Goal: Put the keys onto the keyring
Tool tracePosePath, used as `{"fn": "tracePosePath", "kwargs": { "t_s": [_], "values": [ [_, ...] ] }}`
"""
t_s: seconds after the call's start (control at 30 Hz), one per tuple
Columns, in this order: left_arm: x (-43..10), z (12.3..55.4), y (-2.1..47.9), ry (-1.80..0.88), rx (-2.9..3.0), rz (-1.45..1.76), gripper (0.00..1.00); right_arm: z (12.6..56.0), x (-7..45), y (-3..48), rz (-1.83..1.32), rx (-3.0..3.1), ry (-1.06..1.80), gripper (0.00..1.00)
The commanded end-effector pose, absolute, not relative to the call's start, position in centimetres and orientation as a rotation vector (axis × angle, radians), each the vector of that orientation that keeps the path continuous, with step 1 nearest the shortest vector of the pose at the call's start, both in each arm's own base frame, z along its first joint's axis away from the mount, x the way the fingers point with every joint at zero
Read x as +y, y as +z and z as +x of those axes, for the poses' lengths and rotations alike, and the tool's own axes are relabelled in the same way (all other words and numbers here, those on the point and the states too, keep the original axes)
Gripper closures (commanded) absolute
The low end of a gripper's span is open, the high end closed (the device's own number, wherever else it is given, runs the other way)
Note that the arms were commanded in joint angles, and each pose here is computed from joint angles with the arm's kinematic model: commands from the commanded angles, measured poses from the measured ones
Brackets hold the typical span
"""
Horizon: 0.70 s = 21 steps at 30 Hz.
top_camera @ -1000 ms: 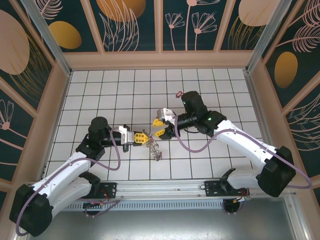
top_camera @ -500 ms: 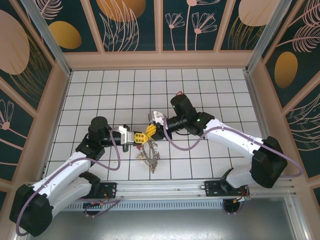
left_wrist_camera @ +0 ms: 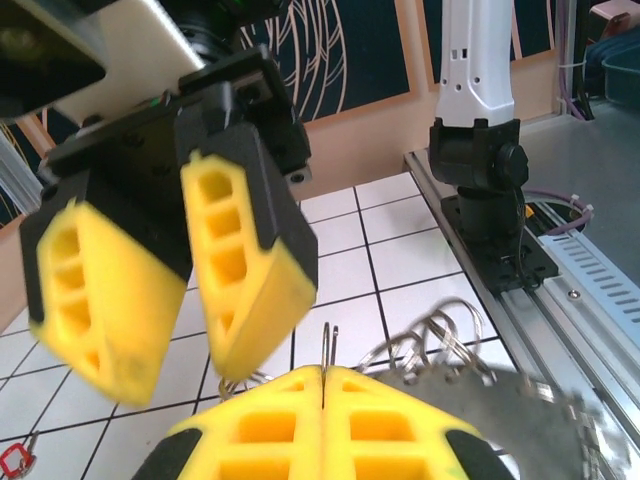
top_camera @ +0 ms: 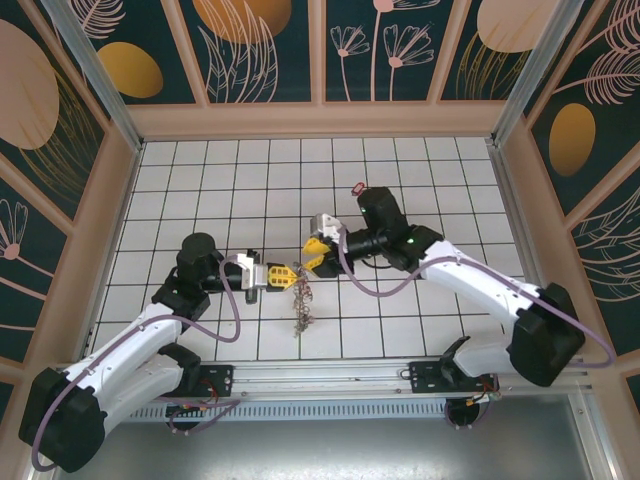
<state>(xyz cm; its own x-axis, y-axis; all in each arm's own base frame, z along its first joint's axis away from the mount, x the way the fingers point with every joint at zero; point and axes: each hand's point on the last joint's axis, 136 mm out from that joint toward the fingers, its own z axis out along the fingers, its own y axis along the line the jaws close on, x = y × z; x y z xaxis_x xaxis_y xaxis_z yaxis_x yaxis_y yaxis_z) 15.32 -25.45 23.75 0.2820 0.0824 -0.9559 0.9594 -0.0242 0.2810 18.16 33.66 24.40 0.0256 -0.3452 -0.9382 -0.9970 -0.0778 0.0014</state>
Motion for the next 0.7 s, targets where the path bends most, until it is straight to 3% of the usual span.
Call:
{"fn": "tracePosePath", "kwargs": {
  "t_s": [0.0,0.27,0.67],
  "values": [
    [-25.5,14.5,26.6,-0.941,0.907,1.397,1.00,17.0,32.2,25.5,-1.564,1.316,1.000,0.61],
    [-25.6,14.9,27.0,-0.952,0.916,1.367,1.00,14.7,32.3,25.3,-1.597,1.205,0.894,0.61],
    [-25.8,15.1,26.8,-0.984,0.941,1.359,1.00,16.3,31.6,26.9,-1.438,1.174,0.673,0.64]
  ]
}}
